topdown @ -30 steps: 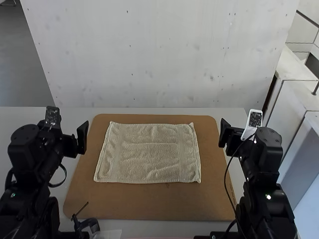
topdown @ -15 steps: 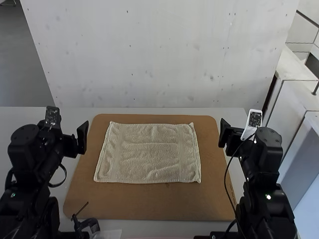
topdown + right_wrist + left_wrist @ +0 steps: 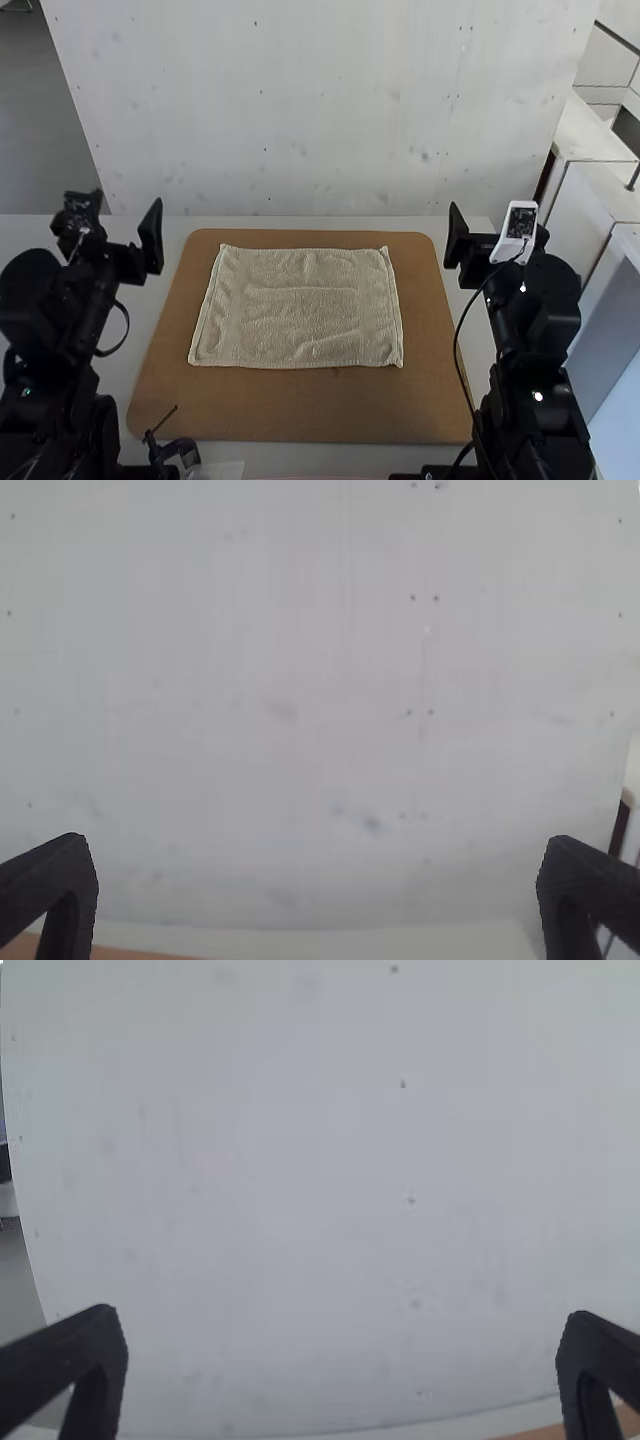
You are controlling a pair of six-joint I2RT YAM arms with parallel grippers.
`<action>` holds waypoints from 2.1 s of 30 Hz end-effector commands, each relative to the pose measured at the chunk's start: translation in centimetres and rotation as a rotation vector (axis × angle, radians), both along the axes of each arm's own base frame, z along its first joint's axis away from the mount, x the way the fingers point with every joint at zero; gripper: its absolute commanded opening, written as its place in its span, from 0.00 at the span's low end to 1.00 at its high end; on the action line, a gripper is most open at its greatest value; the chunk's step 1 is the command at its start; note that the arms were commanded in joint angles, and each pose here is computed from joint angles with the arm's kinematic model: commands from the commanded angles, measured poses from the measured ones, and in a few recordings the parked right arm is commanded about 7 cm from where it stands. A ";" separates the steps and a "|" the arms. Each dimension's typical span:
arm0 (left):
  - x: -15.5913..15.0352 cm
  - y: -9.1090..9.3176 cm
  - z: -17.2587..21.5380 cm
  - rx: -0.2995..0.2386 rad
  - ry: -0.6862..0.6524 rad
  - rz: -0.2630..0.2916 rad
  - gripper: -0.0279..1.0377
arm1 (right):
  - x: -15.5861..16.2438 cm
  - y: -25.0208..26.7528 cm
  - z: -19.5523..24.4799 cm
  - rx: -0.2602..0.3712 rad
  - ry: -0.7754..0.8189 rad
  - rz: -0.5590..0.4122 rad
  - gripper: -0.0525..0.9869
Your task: Fold the towel.
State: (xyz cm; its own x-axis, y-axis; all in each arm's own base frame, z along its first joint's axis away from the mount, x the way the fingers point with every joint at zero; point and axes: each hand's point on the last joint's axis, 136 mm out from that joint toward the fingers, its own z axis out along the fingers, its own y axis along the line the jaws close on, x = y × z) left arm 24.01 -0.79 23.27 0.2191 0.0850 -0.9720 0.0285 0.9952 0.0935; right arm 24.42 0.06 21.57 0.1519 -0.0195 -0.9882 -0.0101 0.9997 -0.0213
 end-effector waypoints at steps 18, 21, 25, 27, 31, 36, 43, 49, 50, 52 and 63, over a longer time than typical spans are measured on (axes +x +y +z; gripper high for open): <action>12.4 -2.4 -6.3 0.005 0.617 -0.089 0.93 | 11.6 2.1 -3.8 0.095 0.594 0.093 0.97; 13.9 -2.3 -8.1 0.020 0.691 -0.079 0.93 | 13.2 2.4 -6.5 0.100 0.718 0.100 0.97; 15.2 -2.5 -10.9 0.047 0.796 -0.092 0.93 | 14.9 2.3 -9.5 0.108 0.825 0.091 0.97; 15.9 -2.4 -11.9 0.068 0.830 -0.092 0.93 | 15.4 2.4 -11.0 0.115 0.885 0.096 0.97; 16.8 -2.8 -13.4 0.118 0.867 -0.127 0.93 | 15.6 3.8 -13.9 0.088 0.999 0.132 0.97; 17.8 -3.6 -15.5 0.109 0.945 -0.173 0.93 | 16.6 4.1 -15.4 0.083 1.026 0.137 0.97; 18.7 -3.8 -18.3 0.104 1.047 -0.185 0.93 | 17.2 4.5 -17.3 0.079 1.082 0.139 0.97; 19.5 -3.4 -18.2 0.098 1.045 -0.176 0.93 | 17.9 4.7 -19.3 0.091 1.144 0.138 0.95; 19.5 -3.2 -18.1 0.096 1.043 -0.171 0.93 | 18.2 4.7 -19.8 0.095 1.157 0.135 0.95; 19.5 -2.9 -18.1 0.091 1.043 -0.166 0.93 | 18.5 4.7 -21.0 0.101 1.191 0.129 0.92; 19.2 -3.0 -19.2 0.083 1.072 -0.178 0.93 | 19.4 7.6 -23.8 0.126 1.275 0.212 0.92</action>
State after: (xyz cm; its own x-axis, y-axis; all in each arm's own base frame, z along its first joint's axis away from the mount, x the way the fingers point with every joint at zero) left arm 42.42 -3.74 3.82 -0.7337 0.2092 -0.6465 0.2687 0.9632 0.0068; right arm 42.86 5.08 -3.34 -0.9130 0.0110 -0.4078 -0.0582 0.9859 0.1567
